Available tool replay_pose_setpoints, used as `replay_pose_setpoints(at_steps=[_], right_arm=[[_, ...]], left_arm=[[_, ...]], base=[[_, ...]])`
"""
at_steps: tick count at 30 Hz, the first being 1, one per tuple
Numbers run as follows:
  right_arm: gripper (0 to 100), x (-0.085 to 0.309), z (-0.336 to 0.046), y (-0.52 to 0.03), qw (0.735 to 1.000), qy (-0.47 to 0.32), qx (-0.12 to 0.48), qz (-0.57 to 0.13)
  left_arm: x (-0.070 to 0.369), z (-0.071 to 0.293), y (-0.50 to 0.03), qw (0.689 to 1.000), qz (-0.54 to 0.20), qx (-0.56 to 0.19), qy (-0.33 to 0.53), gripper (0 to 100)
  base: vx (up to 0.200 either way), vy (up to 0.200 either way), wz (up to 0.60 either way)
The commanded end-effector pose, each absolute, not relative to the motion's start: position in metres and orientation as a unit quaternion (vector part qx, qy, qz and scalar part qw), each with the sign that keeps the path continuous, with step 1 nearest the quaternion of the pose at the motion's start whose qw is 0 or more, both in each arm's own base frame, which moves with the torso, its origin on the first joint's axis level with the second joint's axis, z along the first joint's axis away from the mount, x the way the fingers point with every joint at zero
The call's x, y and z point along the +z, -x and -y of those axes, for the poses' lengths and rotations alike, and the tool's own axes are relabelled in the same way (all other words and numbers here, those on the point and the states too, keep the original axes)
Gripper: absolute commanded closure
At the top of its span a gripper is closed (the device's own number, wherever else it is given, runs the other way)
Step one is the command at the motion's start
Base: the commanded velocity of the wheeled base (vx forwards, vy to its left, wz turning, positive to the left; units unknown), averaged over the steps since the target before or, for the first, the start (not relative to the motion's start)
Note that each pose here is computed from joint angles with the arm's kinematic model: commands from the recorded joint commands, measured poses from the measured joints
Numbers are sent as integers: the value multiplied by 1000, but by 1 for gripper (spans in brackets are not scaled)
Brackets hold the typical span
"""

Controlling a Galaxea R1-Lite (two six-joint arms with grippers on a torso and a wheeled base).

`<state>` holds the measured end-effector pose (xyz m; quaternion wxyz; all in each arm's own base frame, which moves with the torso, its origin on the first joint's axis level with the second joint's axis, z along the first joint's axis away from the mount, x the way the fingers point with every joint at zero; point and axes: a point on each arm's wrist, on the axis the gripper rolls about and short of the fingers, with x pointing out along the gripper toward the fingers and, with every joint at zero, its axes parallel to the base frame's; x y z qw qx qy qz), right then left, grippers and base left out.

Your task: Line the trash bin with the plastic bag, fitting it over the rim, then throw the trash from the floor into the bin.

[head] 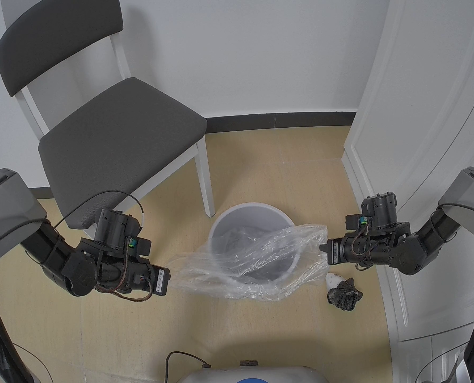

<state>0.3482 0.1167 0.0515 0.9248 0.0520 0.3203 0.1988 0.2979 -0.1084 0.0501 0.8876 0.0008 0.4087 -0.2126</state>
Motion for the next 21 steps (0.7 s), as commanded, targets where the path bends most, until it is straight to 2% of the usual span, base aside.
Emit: replay_pose_setpoints(at_steps=[1, 11, 21], right_arm=[[100, 57, -116, -347, 926, -51, 199, -317], [100, 52, -115, -343, 916, -25, 206, -342], [100, 50, -115, -343, 915, -20, 206, -346]], left_arm=[[57, 108, -297, 888, -406, -214, -1, 100], [44, 113, -294, 867, -444, -225, -25, 100], [35, 116, -299, 863, -453, -223, -27, 100]], base=[[0, 0, 0], [0, 0, 0], [0, 0, 0]])
